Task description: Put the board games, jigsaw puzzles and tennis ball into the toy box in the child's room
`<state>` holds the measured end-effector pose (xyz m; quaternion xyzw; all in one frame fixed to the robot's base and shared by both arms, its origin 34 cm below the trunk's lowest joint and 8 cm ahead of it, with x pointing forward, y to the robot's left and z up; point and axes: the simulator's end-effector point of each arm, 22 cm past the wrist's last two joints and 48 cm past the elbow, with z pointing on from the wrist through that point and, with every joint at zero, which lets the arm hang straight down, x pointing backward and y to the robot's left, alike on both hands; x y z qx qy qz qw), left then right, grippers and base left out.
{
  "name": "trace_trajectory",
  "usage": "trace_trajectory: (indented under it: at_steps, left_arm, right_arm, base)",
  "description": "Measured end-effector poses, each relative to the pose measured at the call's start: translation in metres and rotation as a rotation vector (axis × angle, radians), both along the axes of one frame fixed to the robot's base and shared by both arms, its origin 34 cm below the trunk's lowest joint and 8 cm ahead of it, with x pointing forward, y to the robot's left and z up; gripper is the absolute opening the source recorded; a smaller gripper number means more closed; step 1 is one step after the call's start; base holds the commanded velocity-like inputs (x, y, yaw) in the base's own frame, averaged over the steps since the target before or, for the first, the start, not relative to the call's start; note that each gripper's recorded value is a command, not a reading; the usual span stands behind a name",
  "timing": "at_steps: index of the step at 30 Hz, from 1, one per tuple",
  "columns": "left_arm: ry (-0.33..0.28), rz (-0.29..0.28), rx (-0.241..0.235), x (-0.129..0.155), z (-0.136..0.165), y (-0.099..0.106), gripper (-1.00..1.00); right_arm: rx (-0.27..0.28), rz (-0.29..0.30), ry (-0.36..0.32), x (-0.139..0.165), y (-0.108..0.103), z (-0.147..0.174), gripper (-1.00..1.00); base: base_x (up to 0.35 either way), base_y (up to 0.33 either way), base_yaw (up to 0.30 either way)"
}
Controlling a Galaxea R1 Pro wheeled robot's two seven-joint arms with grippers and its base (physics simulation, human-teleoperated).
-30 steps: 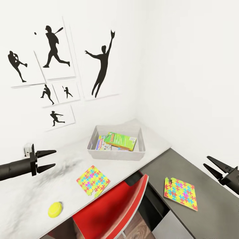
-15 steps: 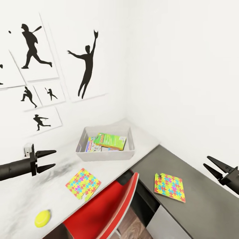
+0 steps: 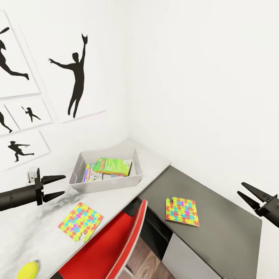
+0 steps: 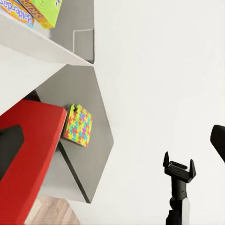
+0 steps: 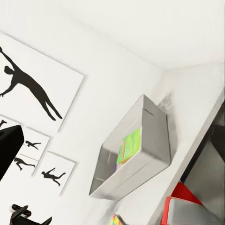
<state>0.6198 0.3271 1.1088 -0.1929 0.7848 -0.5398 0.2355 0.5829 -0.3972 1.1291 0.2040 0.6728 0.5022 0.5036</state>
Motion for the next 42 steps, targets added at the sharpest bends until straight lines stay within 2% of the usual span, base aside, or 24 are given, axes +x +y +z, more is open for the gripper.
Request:
trace_trajectory:
  at_steps: [42]
  left_arm:
    - [0.001,0.0,0.004,-0.0001,-0.0008,0.0002,1.0]
  right_arm:
    - [0.001,-0.002,0.005,0.0004,-0.0002,-0.0027,1.0]
  base:
    - [0.0,0.0,-0.279]
